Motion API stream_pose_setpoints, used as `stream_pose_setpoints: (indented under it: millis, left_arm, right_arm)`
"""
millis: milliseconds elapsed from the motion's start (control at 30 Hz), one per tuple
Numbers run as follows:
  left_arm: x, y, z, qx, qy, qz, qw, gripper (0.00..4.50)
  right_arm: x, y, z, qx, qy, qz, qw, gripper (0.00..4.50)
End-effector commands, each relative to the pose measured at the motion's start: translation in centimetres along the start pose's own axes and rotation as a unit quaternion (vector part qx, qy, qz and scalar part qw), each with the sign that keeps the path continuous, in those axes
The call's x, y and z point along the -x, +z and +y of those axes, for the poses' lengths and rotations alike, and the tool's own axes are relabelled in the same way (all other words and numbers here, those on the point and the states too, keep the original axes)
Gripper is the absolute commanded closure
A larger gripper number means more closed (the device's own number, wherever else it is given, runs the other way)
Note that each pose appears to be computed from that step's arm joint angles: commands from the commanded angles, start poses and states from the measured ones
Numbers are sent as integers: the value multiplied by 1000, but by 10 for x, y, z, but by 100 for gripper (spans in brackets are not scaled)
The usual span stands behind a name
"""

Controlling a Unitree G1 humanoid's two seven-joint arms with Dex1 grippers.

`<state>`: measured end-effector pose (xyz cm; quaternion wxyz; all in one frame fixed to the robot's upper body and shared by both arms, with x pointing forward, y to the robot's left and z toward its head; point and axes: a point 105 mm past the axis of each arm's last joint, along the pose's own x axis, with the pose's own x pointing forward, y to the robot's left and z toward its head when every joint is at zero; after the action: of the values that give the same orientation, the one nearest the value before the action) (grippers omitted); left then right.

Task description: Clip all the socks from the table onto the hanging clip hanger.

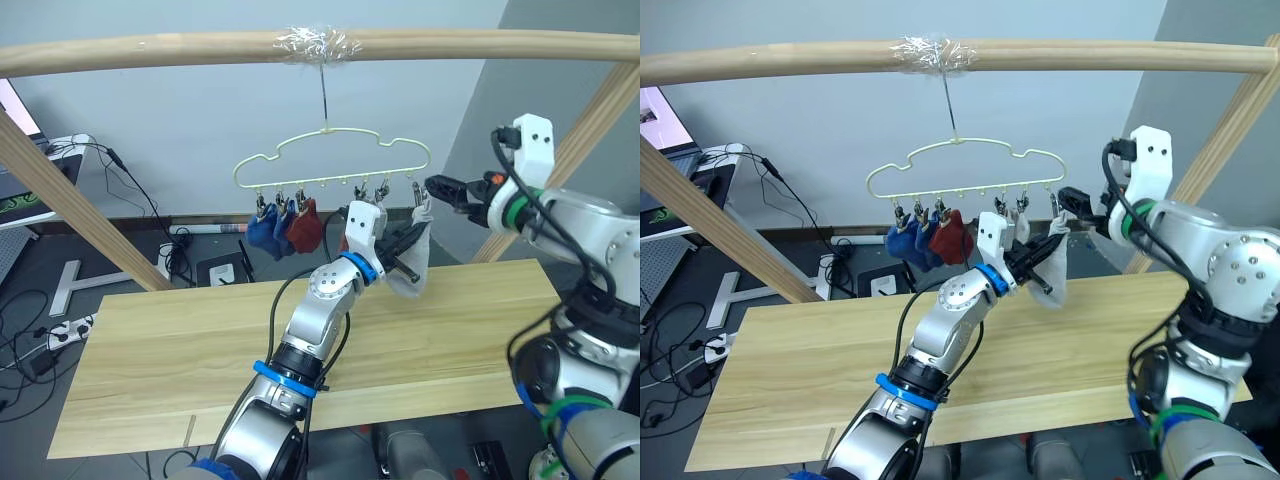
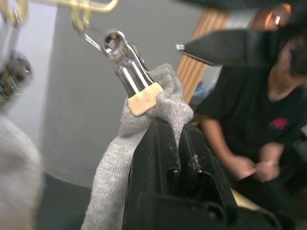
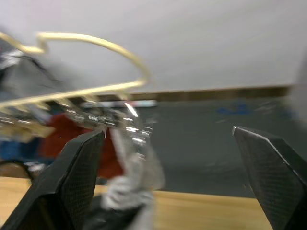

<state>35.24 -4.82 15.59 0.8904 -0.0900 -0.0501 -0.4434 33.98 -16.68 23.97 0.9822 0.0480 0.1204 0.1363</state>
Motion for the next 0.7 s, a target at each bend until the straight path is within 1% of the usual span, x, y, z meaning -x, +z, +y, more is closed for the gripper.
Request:
stream_pose_setpoints:
  millis: [33,100,200,300,367,400,500,567,633,700]
  left_arm:
    - [-2,8,-5,29,-17,-10,999,313]
    - [2,1,-1,37,-20,7,999,257]
    - [7,-4,5,33,-23,23,999,180]
    - [29,-6,25,-7,-21,42,999,89]
    - [54,-2,46,-32,-13,56,998,24]
    - [68,1,57,-42,-7,65,997,3]
    - [113,15,90,-92,10,95,991,3]
    - [141,23,109,-133,32,123,983,3]
    - [170,27,127,-165,51,162,972,3]
    - [206,27,149,-181,78,220,955,3]
  right_arm:
    - [11,2,4,59,0,-47,997,0]
    - [16,-12,0,68,-4,-47,997,0]
    - [21,-24,-2,77,-5,-47,996,0]
    - [30,-46,-6,102,-11,-28,994,0]
    - [38,-64,-11,142,-11,-8,990,0]
    - [43,-72,-14,160,-10,1,987,0]
    - [55,-88,-17,197,2,10,980,0]
    - [62,-90,-10,210,36,-2,977,0]
    - [70,-96,0,246,80,-3,966,0]
    - [79,-110,4,273,120,10,954,0]
